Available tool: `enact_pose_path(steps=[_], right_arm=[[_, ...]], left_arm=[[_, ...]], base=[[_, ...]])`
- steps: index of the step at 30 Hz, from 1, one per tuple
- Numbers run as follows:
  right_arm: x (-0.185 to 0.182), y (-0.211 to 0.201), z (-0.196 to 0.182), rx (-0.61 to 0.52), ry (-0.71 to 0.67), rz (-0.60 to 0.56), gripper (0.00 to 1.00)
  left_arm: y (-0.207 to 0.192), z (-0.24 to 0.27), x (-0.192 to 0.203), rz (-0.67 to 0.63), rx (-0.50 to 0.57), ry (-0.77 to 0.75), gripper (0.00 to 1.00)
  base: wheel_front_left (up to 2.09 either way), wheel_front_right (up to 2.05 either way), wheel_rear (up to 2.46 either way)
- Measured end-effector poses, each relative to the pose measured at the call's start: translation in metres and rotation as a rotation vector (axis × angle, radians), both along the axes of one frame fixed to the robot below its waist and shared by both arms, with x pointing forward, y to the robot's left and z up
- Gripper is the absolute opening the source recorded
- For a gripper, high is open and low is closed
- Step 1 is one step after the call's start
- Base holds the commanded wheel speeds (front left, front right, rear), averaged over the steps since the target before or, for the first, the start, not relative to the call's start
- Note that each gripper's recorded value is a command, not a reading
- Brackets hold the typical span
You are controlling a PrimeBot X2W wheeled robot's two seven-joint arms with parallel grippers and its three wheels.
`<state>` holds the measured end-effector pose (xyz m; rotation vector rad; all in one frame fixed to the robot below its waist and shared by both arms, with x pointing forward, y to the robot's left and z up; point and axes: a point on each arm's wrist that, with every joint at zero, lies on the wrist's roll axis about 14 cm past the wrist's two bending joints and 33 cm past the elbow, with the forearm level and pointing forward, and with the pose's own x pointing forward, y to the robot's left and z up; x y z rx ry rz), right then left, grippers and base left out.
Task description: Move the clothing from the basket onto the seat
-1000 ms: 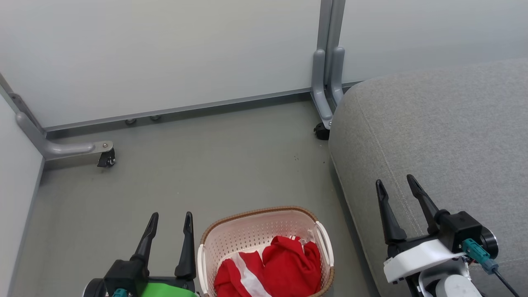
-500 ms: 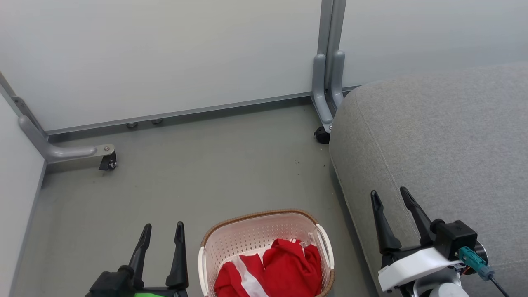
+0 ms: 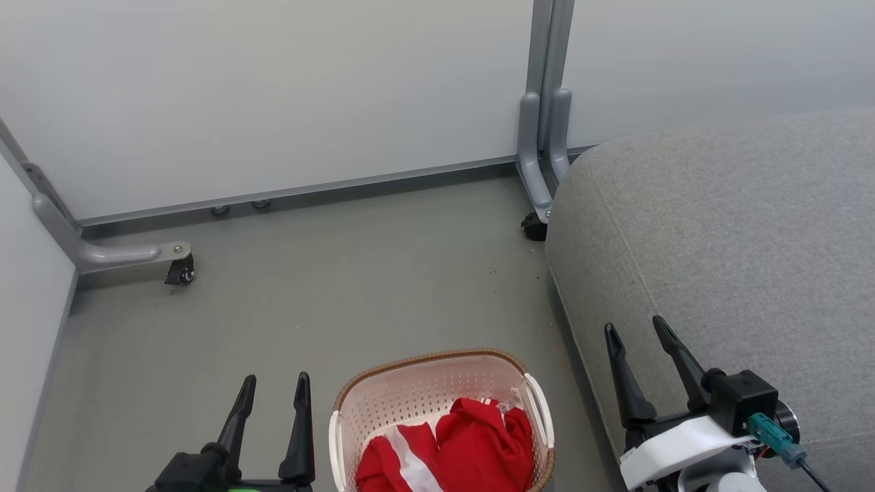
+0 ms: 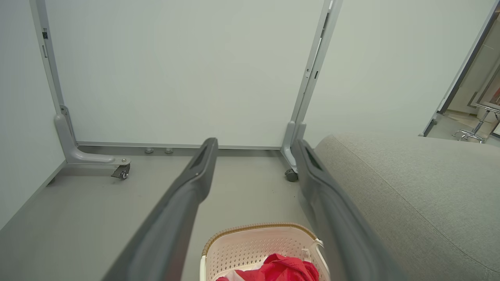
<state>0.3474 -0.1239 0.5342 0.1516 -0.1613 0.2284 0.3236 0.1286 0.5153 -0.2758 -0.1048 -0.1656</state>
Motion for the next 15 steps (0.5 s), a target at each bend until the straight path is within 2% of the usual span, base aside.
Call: enact_pose_path(steps=[15], right_arm=[[0.000,-0.010,-0.004,-0.006,0.011,-0.025,1.00]], left_arm=[[-0.008,-0.006,0.002,-0.028,-0.005,0.020,1.00]], base=[[0.00,0.00,0.00]])
